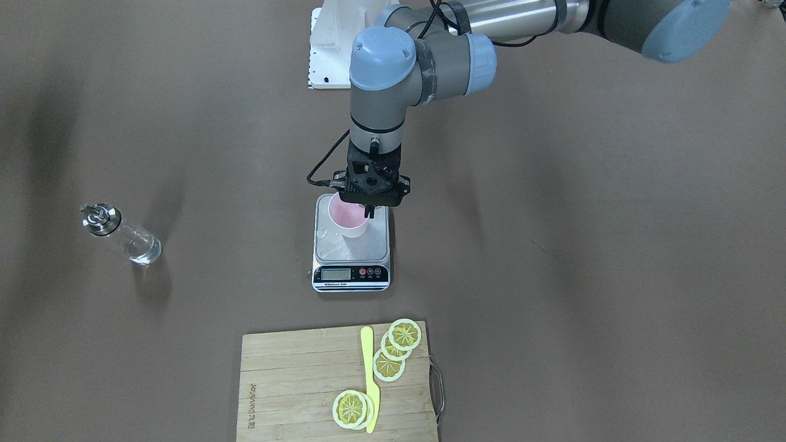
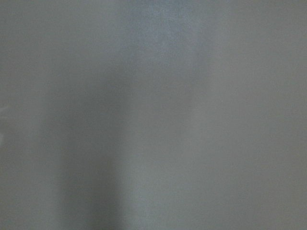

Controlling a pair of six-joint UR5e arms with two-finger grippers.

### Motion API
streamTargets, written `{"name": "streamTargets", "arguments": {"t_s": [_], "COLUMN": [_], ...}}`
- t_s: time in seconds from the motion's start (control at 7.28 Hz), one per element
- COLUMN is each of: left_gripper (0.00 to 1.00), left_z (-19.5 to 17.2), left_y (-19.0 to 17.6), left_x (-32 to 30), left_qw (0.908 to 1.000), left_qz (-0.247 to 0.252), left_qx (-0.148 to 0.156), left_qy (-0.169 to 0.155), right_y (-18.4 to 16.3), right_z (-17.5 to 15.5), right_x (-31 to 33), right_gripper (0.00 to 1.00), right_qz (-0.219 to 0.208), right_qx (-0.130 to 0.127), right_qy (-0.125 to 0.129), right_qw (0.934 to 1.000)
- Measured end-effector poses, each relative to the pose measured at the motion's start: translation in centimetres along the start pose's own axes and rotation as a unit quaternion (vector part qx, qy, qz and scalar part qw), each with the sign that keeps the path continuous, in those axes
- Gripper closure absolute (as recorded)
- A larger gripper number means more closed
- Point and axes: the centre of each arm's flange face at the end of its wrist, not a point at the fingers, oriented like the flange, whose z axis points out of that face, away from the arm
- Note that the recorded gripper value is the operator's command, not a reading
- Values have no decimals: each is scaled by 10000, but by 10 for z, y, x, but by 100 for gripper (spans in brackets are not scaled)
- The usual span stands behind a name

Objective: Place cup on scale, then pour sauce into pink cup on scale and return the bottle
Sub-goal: 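Carry the pink cup with the left gripper onto the scale, then open the left gripper and withdraw the left arm from the cup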

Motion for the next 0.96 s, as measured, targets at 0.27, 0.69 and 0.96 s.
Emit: {"name": "streamTargets", "arguments": {"t_s": [0.27, 0.69, 0.96], "left_gripper": [100, 46, 2], "left_z": [1, 12, 17], "left_y": [0, -3, -4], "left_x": [0, 0, 1], "left_qw": [10000, 9998, 9996], "left_qz": [3, 51, 134], "left_qx": [7, 98, 140], "left_qy": [-1, 141, 228], "right_y": [0, 0, 0], "right_z": [0, 1, 0], "right_x": [0, 1, 0], "right_gripper": [0, 0, 0], "right_qz": [2, 11, 6], "right_qx": [-4, -8, 1], "right_qy": [0, 0, 0], "right_qw": [10000, 10000, 10000]}}
